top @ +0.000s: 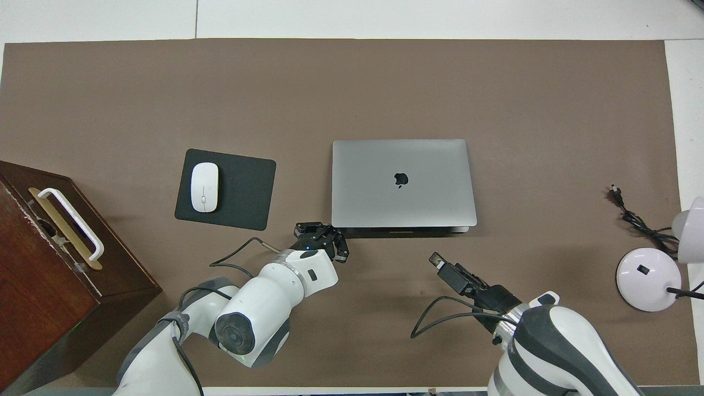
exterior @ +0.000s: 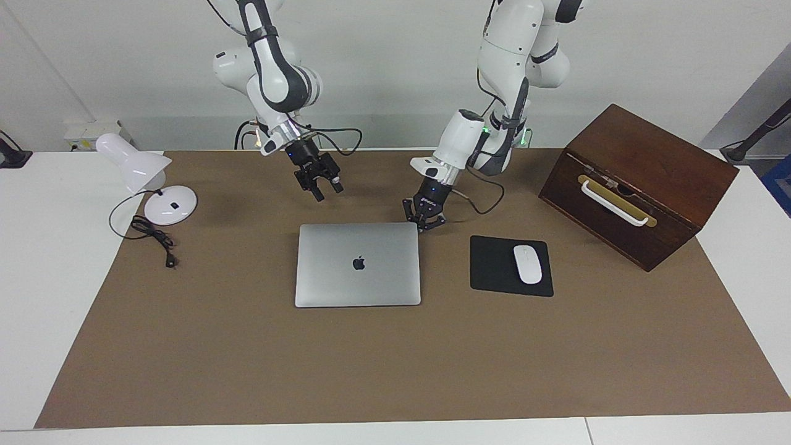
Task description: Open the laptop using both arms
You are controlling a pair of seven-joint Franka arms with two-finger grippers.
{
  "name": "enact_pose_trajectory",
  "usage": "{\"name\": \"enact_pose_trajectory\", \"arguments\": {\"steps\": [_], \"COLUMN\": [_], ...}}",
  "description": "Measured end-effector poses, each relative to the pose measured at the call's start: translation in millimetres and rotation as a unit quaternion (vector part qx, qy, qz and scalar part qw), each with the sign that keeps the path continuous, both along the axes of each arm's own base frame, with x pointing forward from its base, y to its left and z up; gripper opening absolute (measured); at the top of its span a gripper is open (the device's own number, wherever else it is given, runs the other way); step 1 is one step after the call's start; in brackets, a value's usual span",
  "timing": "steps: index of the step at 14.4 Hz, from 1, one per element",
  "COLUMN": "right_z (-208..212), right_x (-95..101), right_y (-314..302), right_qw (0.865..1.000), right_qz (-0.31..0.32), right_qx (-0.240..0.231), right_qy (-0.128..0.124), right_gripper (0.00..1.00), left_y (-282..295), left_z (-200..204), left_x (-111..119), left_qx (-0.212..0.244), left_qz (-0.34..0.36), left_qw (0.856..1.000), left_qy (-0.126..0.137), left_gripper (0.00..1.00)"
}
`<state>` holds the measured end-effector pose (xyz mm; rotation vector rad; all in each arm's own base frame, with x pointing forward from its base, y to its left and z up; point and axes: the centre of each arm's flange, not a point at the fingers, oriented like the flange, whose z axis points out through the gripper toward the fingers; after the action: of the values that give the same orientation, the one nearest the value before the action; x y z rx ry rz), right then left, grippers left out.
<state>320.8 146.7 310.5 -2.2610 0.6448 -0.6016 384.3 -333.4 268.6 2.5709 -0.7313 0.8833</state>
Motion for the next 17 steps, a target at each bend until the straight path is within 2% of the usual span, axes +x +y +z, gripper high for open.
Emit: {"name": "enact_pose_trajectory", "arguments": {"steps": [4,12,17], "right_z": [-10.6,-22.3,-31.1], "right_x": [2.1,39.1,52.6], "right_y": [8.9,19.4,27.7], "right_qw": [1.000,1.000,1.000], "right_qz": [0.003,-0.002,0.003], "right_qx": [0.007,0.006,0.003], "right_qy": [-0.002,0.001,0.006], "right_gripper": [1.00,1.00,1.00], "left_y": [0.0,0.0,0.0], "left_z": [0.0,-0.1,-0.1], "left_x": [0.0,0.0,0.0], "left_qx": [0.000,0.000,0.000], "left_qz": [0.000,0.000,0.000], "left_qw": [1.000,1.000,1.000], "left_qy": [0.000,0.000,0.000], "left_gripper": [0.01,0.01,0.01]}}
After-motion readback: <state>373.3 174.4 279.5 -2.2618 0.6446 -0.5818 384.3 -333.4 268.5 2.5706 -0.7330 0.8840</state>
